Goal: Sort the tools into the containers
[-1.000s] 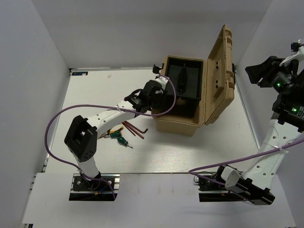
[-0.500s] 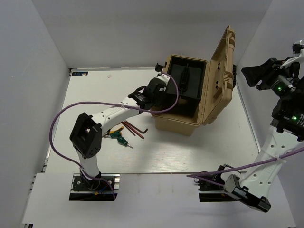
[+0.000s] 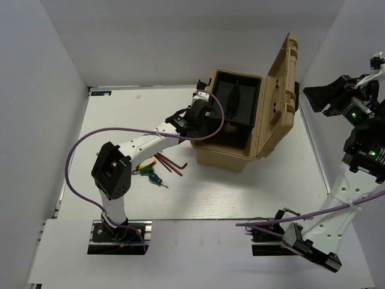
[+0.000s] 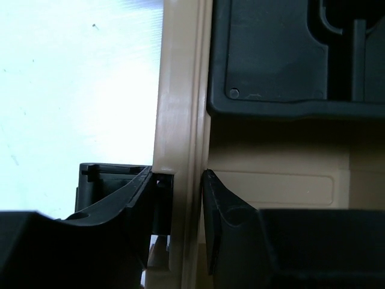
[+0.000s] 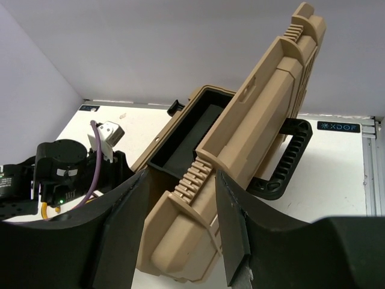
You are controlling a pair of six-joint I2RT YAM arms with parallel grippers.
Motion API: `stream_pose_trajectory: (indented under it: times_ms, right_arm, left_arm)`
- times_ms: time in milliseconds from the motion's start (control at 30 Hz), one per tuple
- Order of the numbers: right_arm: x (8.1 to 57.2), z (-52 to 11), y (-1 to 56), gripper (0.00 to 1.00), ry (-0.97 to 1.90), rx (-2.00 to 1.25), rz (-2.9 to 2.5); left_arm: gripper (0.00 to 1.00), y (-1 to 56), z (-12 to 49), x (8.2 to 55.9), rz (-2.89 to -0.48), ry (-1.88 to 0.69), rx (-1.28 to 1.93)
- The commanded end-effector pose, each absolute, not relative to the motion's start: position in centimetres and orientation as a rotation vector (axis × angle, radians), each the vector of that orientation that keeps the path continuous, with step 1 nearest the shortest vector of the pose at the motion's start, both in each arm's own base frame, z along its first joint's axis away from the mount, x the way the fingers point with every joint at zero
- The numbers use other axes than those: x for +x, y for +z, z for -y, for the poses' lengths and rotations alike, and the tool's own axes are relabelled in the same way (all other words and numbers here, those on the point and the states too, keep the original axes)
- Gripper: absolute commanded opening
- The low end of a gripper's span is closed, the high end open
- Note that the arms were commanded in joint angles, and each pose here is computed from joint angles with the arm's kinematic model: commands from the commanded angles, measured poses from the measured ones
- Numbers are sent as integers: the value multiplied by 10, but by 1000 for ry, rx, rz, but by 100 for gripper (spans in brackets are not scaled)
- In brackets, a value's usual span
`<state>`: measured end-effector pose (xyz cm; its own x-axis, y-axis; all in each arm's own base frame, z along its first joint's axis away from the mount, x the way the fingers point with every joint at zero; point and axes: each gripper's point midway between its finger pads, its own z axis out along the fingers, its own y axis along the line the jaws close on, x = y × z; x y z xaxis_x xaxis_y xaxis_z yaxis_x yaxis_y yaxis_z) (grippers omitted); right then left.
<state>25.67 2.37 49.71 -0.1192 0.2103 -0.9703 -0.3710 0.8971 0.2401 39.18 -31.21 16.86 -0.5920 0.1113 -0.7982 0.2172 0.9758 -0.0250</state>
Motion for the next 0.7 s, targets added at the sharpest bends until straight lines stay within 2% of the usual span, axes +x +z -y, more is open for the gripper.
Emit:
stream_pose_trajectory:
  times_ms: [0,400,667]
  right_arm:
    - [254,-29,499,54,525,-144,-1604]
    - [250,-32,501,54,534,-143,-1602]
    - [250,-32,500,54,539,-140,-1605]
  left_arm:
    - [0,136,284,385,-2305,-22,44]
    - [0,129,273,386,-2334,-24,-141]
    - [0,122,273,389,-2344,31,-25]
